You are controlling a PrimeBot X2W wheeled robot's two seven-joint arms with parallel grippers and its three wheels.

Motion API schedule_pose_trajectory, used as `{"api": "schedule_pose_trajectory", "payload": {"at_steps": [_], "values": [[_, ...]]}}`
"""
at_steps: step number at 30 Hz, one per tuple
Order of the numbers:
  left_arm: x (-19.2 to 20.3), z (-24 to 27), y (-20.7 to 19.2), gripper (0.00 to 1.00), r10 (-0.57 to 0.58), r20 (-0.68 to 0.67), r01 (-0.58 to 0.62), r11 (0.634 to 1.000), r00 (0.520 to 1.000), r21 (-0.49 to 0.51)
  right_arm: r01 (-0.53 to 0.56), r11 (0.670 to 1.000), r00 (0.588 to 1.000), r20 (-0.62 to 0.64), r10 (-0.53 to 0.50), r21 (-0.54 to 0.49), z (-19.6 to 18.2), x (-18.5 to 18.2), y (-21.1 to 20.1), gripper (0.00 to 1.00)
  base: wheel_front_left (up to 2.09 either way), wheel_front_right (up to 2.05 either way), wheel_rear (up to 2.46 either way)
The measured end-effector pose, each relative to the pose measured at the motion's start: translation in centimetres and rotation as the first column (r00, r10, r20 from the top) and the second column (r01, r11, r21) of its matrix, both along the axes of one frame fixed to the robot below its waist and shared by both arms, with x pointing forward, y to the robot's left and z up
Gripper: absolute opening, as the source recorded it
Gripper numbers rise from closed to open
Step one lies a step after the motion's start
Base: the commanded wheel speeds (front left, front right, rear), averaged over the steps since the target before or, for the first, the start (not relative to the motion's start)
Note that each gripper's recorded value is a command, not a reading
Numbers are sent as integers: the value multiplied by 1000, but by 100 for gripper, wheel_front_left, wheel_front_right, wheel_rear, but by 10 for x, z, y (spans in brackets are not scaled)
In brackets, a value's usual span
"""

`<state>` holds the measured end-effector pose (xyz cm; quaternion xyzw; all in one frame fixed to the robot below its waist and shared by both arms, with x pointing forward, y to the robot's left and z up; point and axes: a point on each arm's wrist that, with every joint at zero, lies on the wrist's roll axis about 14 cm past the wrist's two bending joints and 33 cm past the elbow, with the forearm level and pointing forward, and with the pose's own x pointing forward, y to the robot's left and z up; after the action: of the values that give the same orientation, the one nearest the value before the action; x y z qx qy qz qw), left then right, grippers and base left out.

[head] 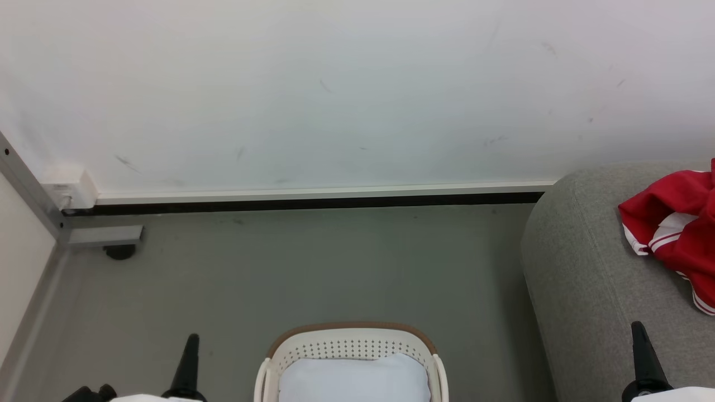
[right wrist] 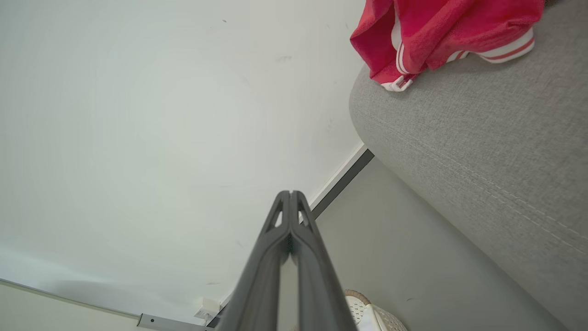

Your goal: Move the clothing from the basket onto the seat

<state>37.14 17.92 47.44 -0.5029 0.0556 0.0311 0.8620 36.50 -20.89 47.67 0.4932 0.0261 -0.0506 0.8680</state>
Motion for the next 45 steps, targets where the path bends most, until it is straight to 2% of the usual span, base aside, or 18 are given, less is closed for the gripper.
{"api": "schedule_pose_trajectory", "payload": {"at_steps": [20,45], "values": [[7,9,6,0,20,27,-14,981,999,-192,-5,980,1000,30,-1,197,9,8,2,0,0,0,0],[13,21,14,0,43,67,-15,924,997,-381,-31,918,997,73,2,396,20,17,6,0,0,0,0]]}}
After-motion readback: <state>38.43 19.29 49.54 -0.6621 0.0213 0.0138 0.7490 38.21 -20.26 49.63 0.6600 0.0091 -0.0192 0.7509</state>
